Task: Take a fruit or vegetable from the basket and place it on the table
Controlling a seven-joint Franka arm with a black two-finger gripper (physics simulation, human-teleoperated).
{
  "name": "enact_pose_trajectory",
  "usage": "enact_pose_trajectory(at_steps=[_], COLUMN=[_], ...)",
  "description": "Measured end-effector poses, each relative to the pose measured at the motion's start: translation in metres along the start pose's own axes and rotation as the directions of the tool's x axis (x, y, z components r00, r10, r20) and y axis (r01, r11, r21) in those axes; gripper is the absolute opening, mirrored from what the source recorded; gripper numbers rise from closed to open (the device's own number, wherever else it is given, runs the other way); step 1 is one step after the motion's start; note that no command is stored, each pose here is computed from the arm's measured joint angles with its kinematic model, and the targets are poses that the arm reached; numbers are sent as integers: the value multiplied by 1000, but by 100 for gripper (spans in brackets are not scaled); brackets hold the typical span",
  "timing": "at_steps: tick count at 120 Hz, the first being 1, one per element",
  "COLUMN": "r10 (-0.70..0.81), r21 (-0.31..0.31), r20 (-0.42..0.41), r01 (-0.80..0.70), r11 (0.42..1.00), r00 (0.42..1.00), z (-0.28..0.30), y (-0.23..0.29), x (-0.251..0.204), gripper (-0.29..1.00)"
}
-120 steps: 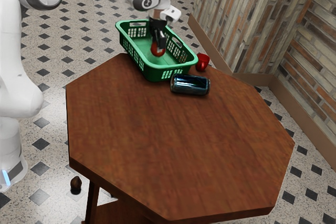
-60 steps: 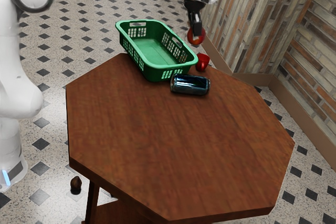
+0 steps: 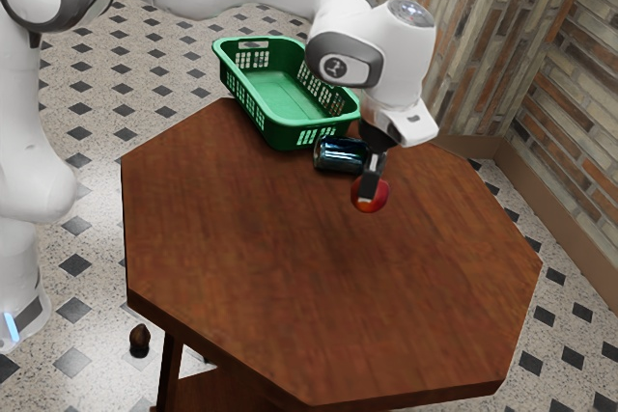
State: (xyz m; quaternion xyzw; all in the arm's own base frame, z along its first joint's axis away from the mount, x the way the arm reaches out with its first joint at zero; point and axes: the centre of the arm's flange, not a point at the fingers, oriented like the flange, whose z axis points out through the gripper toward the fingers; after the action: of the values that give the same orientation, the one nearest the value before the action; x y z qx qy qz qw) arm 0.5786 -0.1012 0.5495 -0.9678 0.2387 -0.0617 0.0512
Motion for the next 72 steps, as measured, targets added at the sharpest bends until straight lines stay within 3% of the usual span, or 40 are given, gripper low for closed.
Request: enact_pose_trajectory(at_steps=[40,72], r10=[-56,-91], r21=[-34,15], r20=[53,36], r01=[58,91], r11=[998,996], r00=[997,995], z=[37,52], y=[7,7], x=[-9,-10], gripper=[16,17])
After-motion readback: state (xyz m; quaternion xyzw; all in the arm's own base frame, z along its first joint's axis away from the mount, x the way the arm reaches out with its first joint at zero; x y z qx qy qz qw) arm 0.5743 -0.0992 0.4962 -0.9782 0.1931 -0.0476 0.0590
